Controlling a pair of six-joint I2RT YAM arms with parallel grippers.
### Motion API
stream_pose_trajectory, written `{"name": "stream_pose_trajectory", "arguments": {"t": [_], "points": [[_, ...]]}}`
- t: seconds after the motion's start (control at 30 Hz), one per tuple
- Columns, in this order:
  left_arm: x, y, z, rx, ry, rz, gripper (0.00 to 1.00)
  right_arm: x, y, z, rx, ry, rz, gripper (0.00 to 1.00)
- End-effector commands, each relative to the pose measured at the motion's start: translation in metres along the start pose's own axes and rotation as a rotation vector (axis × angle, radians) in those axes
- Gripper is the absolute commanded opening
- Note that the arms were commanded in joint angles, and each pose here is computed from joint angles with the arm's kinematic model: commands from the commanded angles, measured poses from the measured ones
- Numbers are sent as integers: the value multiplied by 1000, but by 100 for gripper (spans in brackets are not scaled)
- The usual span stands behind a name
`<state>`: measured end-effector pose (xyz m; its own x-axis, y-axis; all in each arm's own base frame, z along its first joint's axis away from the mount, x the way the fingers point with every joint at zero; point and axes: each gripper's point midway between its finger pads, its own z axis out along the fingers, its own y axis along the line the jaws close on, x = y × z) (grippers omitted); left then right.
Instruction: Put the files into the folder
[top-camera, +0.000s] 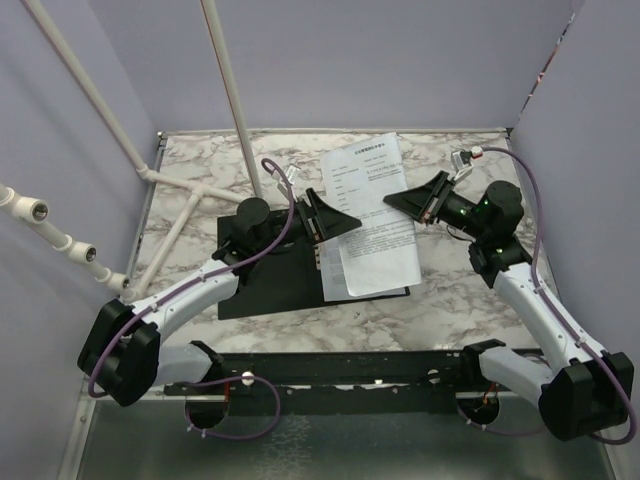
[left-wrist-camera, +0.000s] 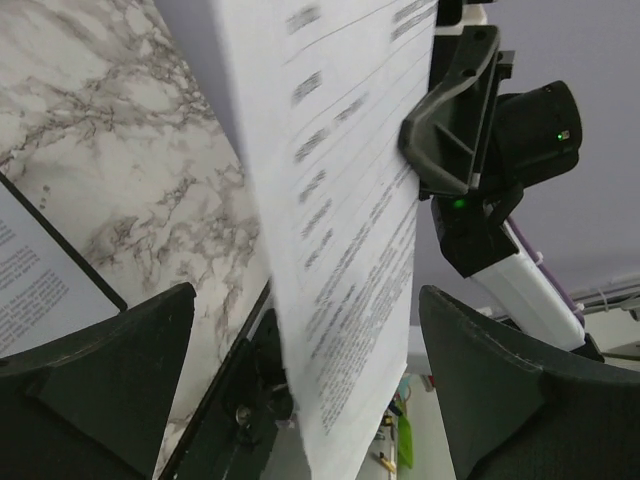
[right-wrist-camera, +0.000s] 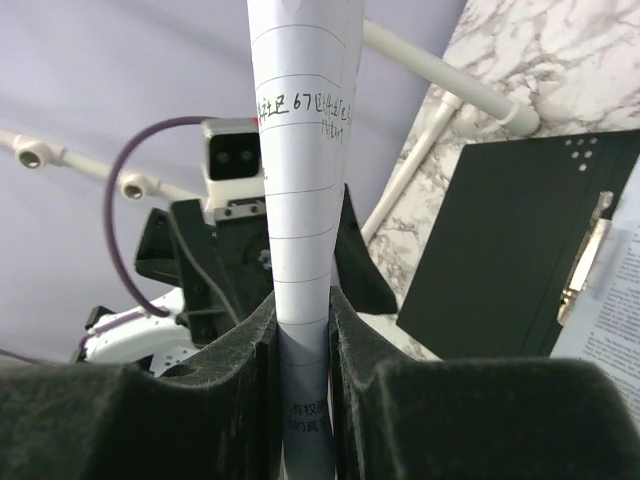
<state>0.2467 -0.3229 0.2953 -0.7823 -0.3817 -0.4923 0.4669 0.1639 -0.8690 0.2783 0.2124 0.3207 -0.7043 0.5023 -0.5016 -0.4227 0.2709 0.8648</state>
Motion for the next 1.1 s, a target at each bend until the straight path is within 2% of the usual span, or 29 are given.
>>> {"name": "stream_pose_trajectory", "arguments": {"t": [0.0,0.23,0.4,0.6,0.67,0.7,0.73,0.87,1.0,1.07], "points": [[10,-17,-11,95,26,-33,92,-10,26,6,-69,-37,-35,24],[11,-34,-21,186,-1,-52,70,1,27,10,-77,-20,-30,24],[12,-43,-26,221,6,-44,60,4,27,10,-77,-17,-34,24],[14,-49,-29,243,20,-27,31,12,18,10,-64,-4,-39,24],[16,-48,-29,242,27,-29,12,15,18,10,-76,10,-48,25],[16,-49,-29,243,28,-27,3,17,20,10,-88,18,-58,27],[16,-48,-29,243,30,-27,0,18,21,9,-97,23,-69,30],[14,-57,-31,268,31,3,0,23,18,6,-96,34,-89,39],[11,-79,-39,327,30,62,0,24,18,2,-85,30,-116,67],[10,-92,-44,360,27,95,0,25,20,0,-86,25,-132,77]]}}
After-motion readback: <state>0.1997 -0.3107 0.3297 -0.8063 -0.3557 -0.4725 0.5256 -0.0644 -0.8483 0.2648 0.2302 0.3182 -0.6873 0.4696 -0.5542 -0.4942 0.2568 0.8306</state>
